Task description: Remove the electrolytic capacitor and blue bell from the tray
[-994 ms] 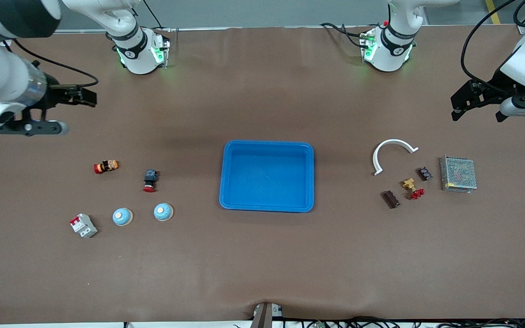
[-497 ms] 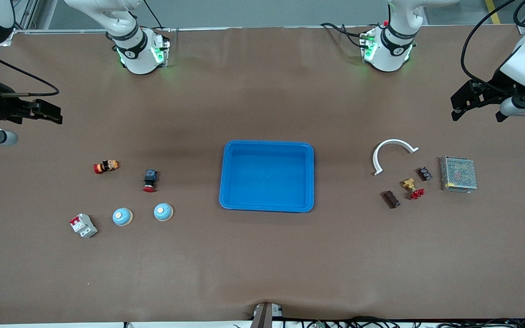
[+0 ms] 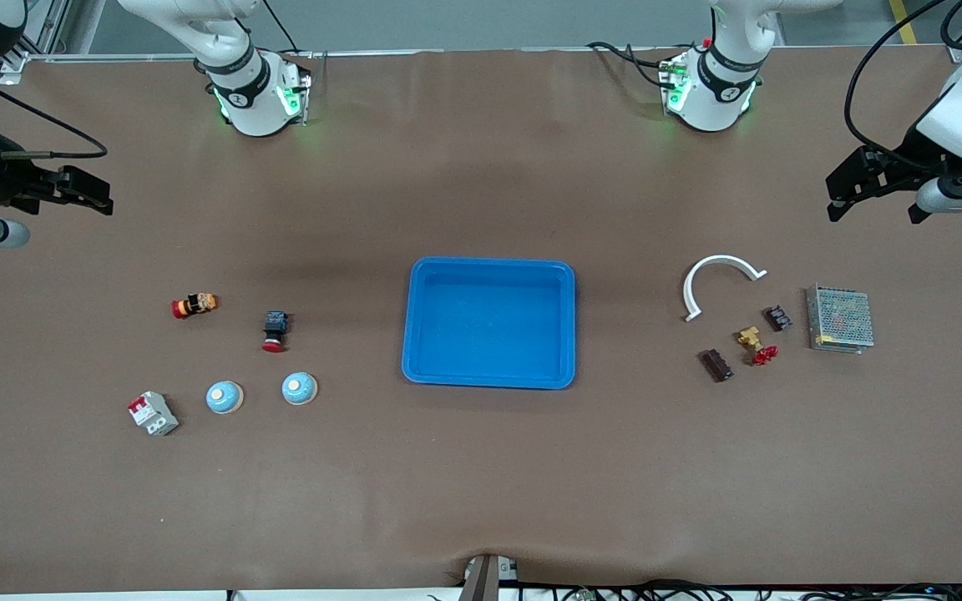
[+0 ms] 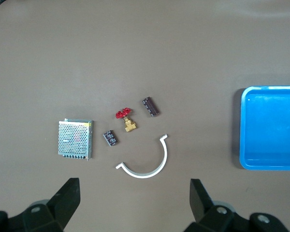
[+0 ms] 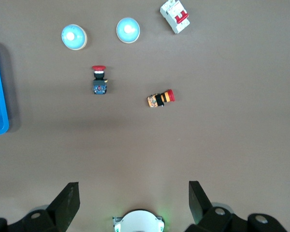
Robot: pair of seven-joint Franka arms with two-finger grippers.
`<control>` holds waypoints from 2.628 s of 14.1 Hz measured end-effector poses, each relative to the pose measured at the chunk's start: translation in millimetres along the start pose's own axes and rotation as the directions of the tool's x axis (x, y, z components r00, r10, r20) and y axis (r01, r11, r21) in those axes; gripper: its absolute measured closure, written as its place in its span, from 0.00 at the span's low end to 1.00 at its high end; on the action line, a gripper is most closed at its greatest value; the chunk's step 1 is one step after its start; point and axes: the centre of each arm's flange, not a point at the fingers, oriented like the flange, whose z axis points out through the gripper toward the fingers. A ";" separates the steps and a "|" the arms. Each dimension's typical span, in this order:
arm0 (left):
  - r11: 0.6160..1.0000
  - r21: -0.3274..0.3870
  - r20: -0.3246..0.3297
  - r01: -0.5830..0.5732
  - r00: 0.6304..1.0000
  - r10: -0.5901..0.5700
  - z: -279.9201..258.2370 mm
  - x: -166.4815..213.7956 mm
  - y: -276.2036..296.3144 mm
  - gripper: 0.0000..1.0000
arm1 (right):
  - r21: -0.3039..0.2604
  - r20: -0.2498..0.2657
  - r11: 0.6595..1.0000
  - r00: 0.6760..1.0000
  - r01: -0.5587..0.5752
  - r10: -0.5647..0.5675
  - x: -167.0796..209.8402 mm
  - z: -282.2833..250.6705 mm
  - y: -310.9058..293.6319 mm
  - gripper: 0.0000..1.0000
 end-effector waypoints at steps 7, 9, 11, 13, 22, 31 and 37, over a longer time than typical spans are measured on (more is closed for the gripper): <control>1.000 -0.001 -0.008 -0.002 1.000 0.002 -3.7 0.4 1.3 0.00 | 0.002 0.053 1.000 0.999 0.007 -0.007 -5.0 8.7 -3.7 0.00; 1.000 -0.001 -0.012 -0.002 1.000 0.002 -5.9 0.6 1.4 0.00 | 0.003 0.055 1.000 0.998 0.009 -0.009 -5.2 9.2 -4.6 0.00; 1.000 -0.001 -0.015 -0.002 1.000 0.002 -7.1 0.7 1.4 0.00 | 0.003 0.055 1.000 0.998 0.010 -0.010 -5.2 9.2 -5.3 0.00; 1.000 -0.001 -0.015 -0.002 1.000 0.002 -7.3 0.8 1.4 0.00 | 0.004 0.050 1.000 0.999 0.011 -0.011 -4.6 8.7 -5.6 0.00; 1.000 -0.031 -0.018 0.000 1.000 0.000 -8.6 4.5 4.0 0.00 | 0.005 0.004 1.000 1.000 0.020 -0.020 0.9 5.8 -7.5 0.00; 0.999 -0.032 -0.022 -0.005 1.000 0.005 -10.6 5.1 7.0 0.00 | 0.002 0.004 0.997 0.997 0.082 -0.082 0.5 5.5 -20.7 0.00; 0.999 -0.035 -0.055 -0.008 0.998 0.006 -26.7 6.3 8.2 0.00 | 0.000 0.003 0.996 0.996 0.091 -0.091 0.2 5.2 -25.8 0.00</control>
